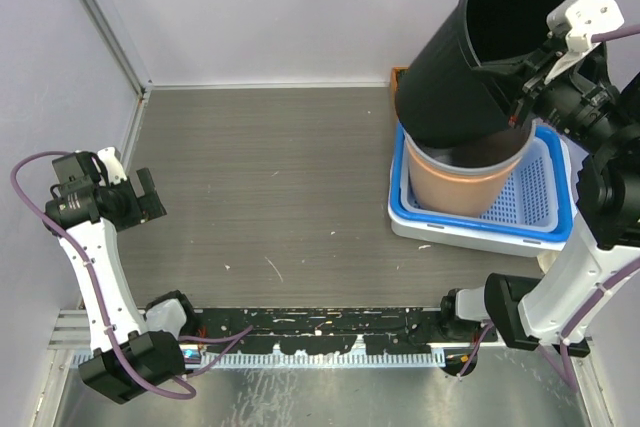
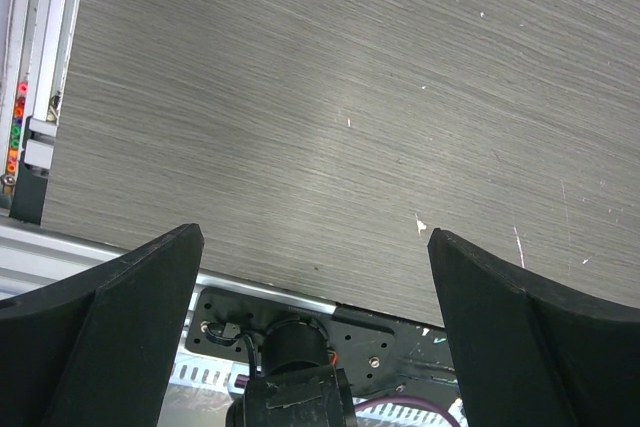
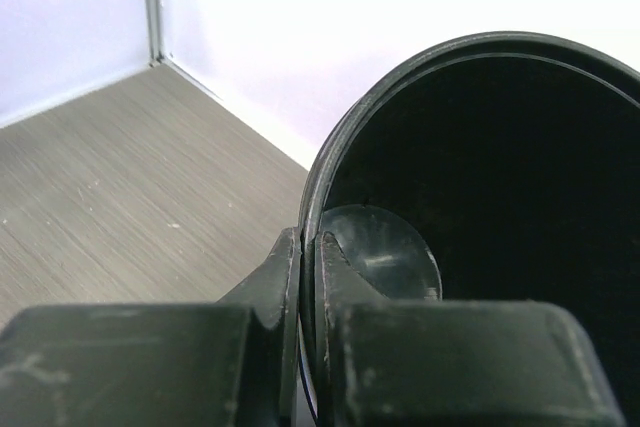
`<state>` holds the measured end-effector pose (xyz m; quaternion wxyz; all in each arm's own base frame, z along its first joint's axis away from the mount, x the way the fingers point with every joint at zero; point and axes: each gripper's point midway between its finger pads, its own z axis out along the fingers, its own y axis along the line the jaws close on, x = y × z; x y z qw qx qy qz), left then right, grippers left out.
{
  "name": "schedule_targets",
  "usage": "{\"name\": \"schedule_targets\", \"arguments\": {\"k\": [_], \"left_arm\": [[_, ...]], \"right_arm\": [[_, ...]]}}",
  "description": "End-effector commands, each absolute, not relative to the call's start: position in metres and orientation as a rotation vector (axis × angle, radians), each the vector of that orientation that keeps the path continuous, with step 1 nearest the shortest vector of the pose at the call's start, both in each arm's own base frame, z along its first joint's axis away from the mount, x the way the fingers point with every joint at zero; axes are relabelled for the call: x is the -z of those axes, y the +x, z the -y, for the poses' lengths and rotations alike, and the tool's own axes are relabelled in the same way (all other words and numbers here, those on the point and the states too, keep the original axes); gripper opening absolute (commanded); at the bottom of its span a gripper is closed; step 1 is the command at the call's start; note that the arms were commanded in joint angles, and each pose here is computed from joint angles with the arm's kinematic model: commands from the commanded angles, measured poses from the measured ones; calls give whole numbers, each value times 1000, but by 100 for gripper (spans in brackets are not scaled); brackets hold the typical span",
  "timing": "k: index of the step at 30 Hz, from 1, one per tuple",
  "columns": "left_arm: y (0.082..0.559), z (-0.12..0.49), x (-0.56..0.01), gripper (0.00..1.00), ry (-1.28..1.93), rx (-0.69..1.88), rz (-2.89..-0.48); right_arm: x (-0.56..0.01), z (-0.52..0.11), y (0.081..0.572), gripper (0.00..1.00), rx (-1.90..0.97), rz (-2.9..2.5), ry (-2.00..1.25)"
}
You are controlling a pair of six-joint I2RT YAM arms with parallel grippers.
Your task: Turn the large container upside down
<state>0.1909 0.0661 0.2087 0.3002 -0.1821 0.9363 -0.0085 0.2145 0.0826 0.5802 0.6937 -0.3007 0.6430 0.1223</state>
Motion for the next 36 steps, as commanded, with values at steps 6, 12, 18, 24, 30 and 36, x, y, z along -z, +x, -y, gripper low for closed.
{"name": "schedule_targets", "arguments": {"k": [6, 12, 18, 24, 30, 36], "left_arm": [[194, -71, -217, 99, -482, -7, -2445], [193, -70, -219, 99, -477, -9, -2433], [190, -72, -222, 99, -485, -34, -2421], [185, -72, -239, 99, -474, -65, -2390], [175, -57, -320, 99, -293, -104, -2201], [151, -28, -420, 99, -88, -156, -1915]], "right_arm": [[-670, -102, 187, 0, -185, -1021, -794], [-671, -138, 176, 0, -595, -1002, -920], [-668, -152, 189, 0, -1033, -1014, -938], [-616, -204, 231, 0, -1363, -1140, -947], [-549, -274, 249, 0, -1700, -1277, -988], [-509, -340, 255, 0, -1960, -1321, -1042]]}}
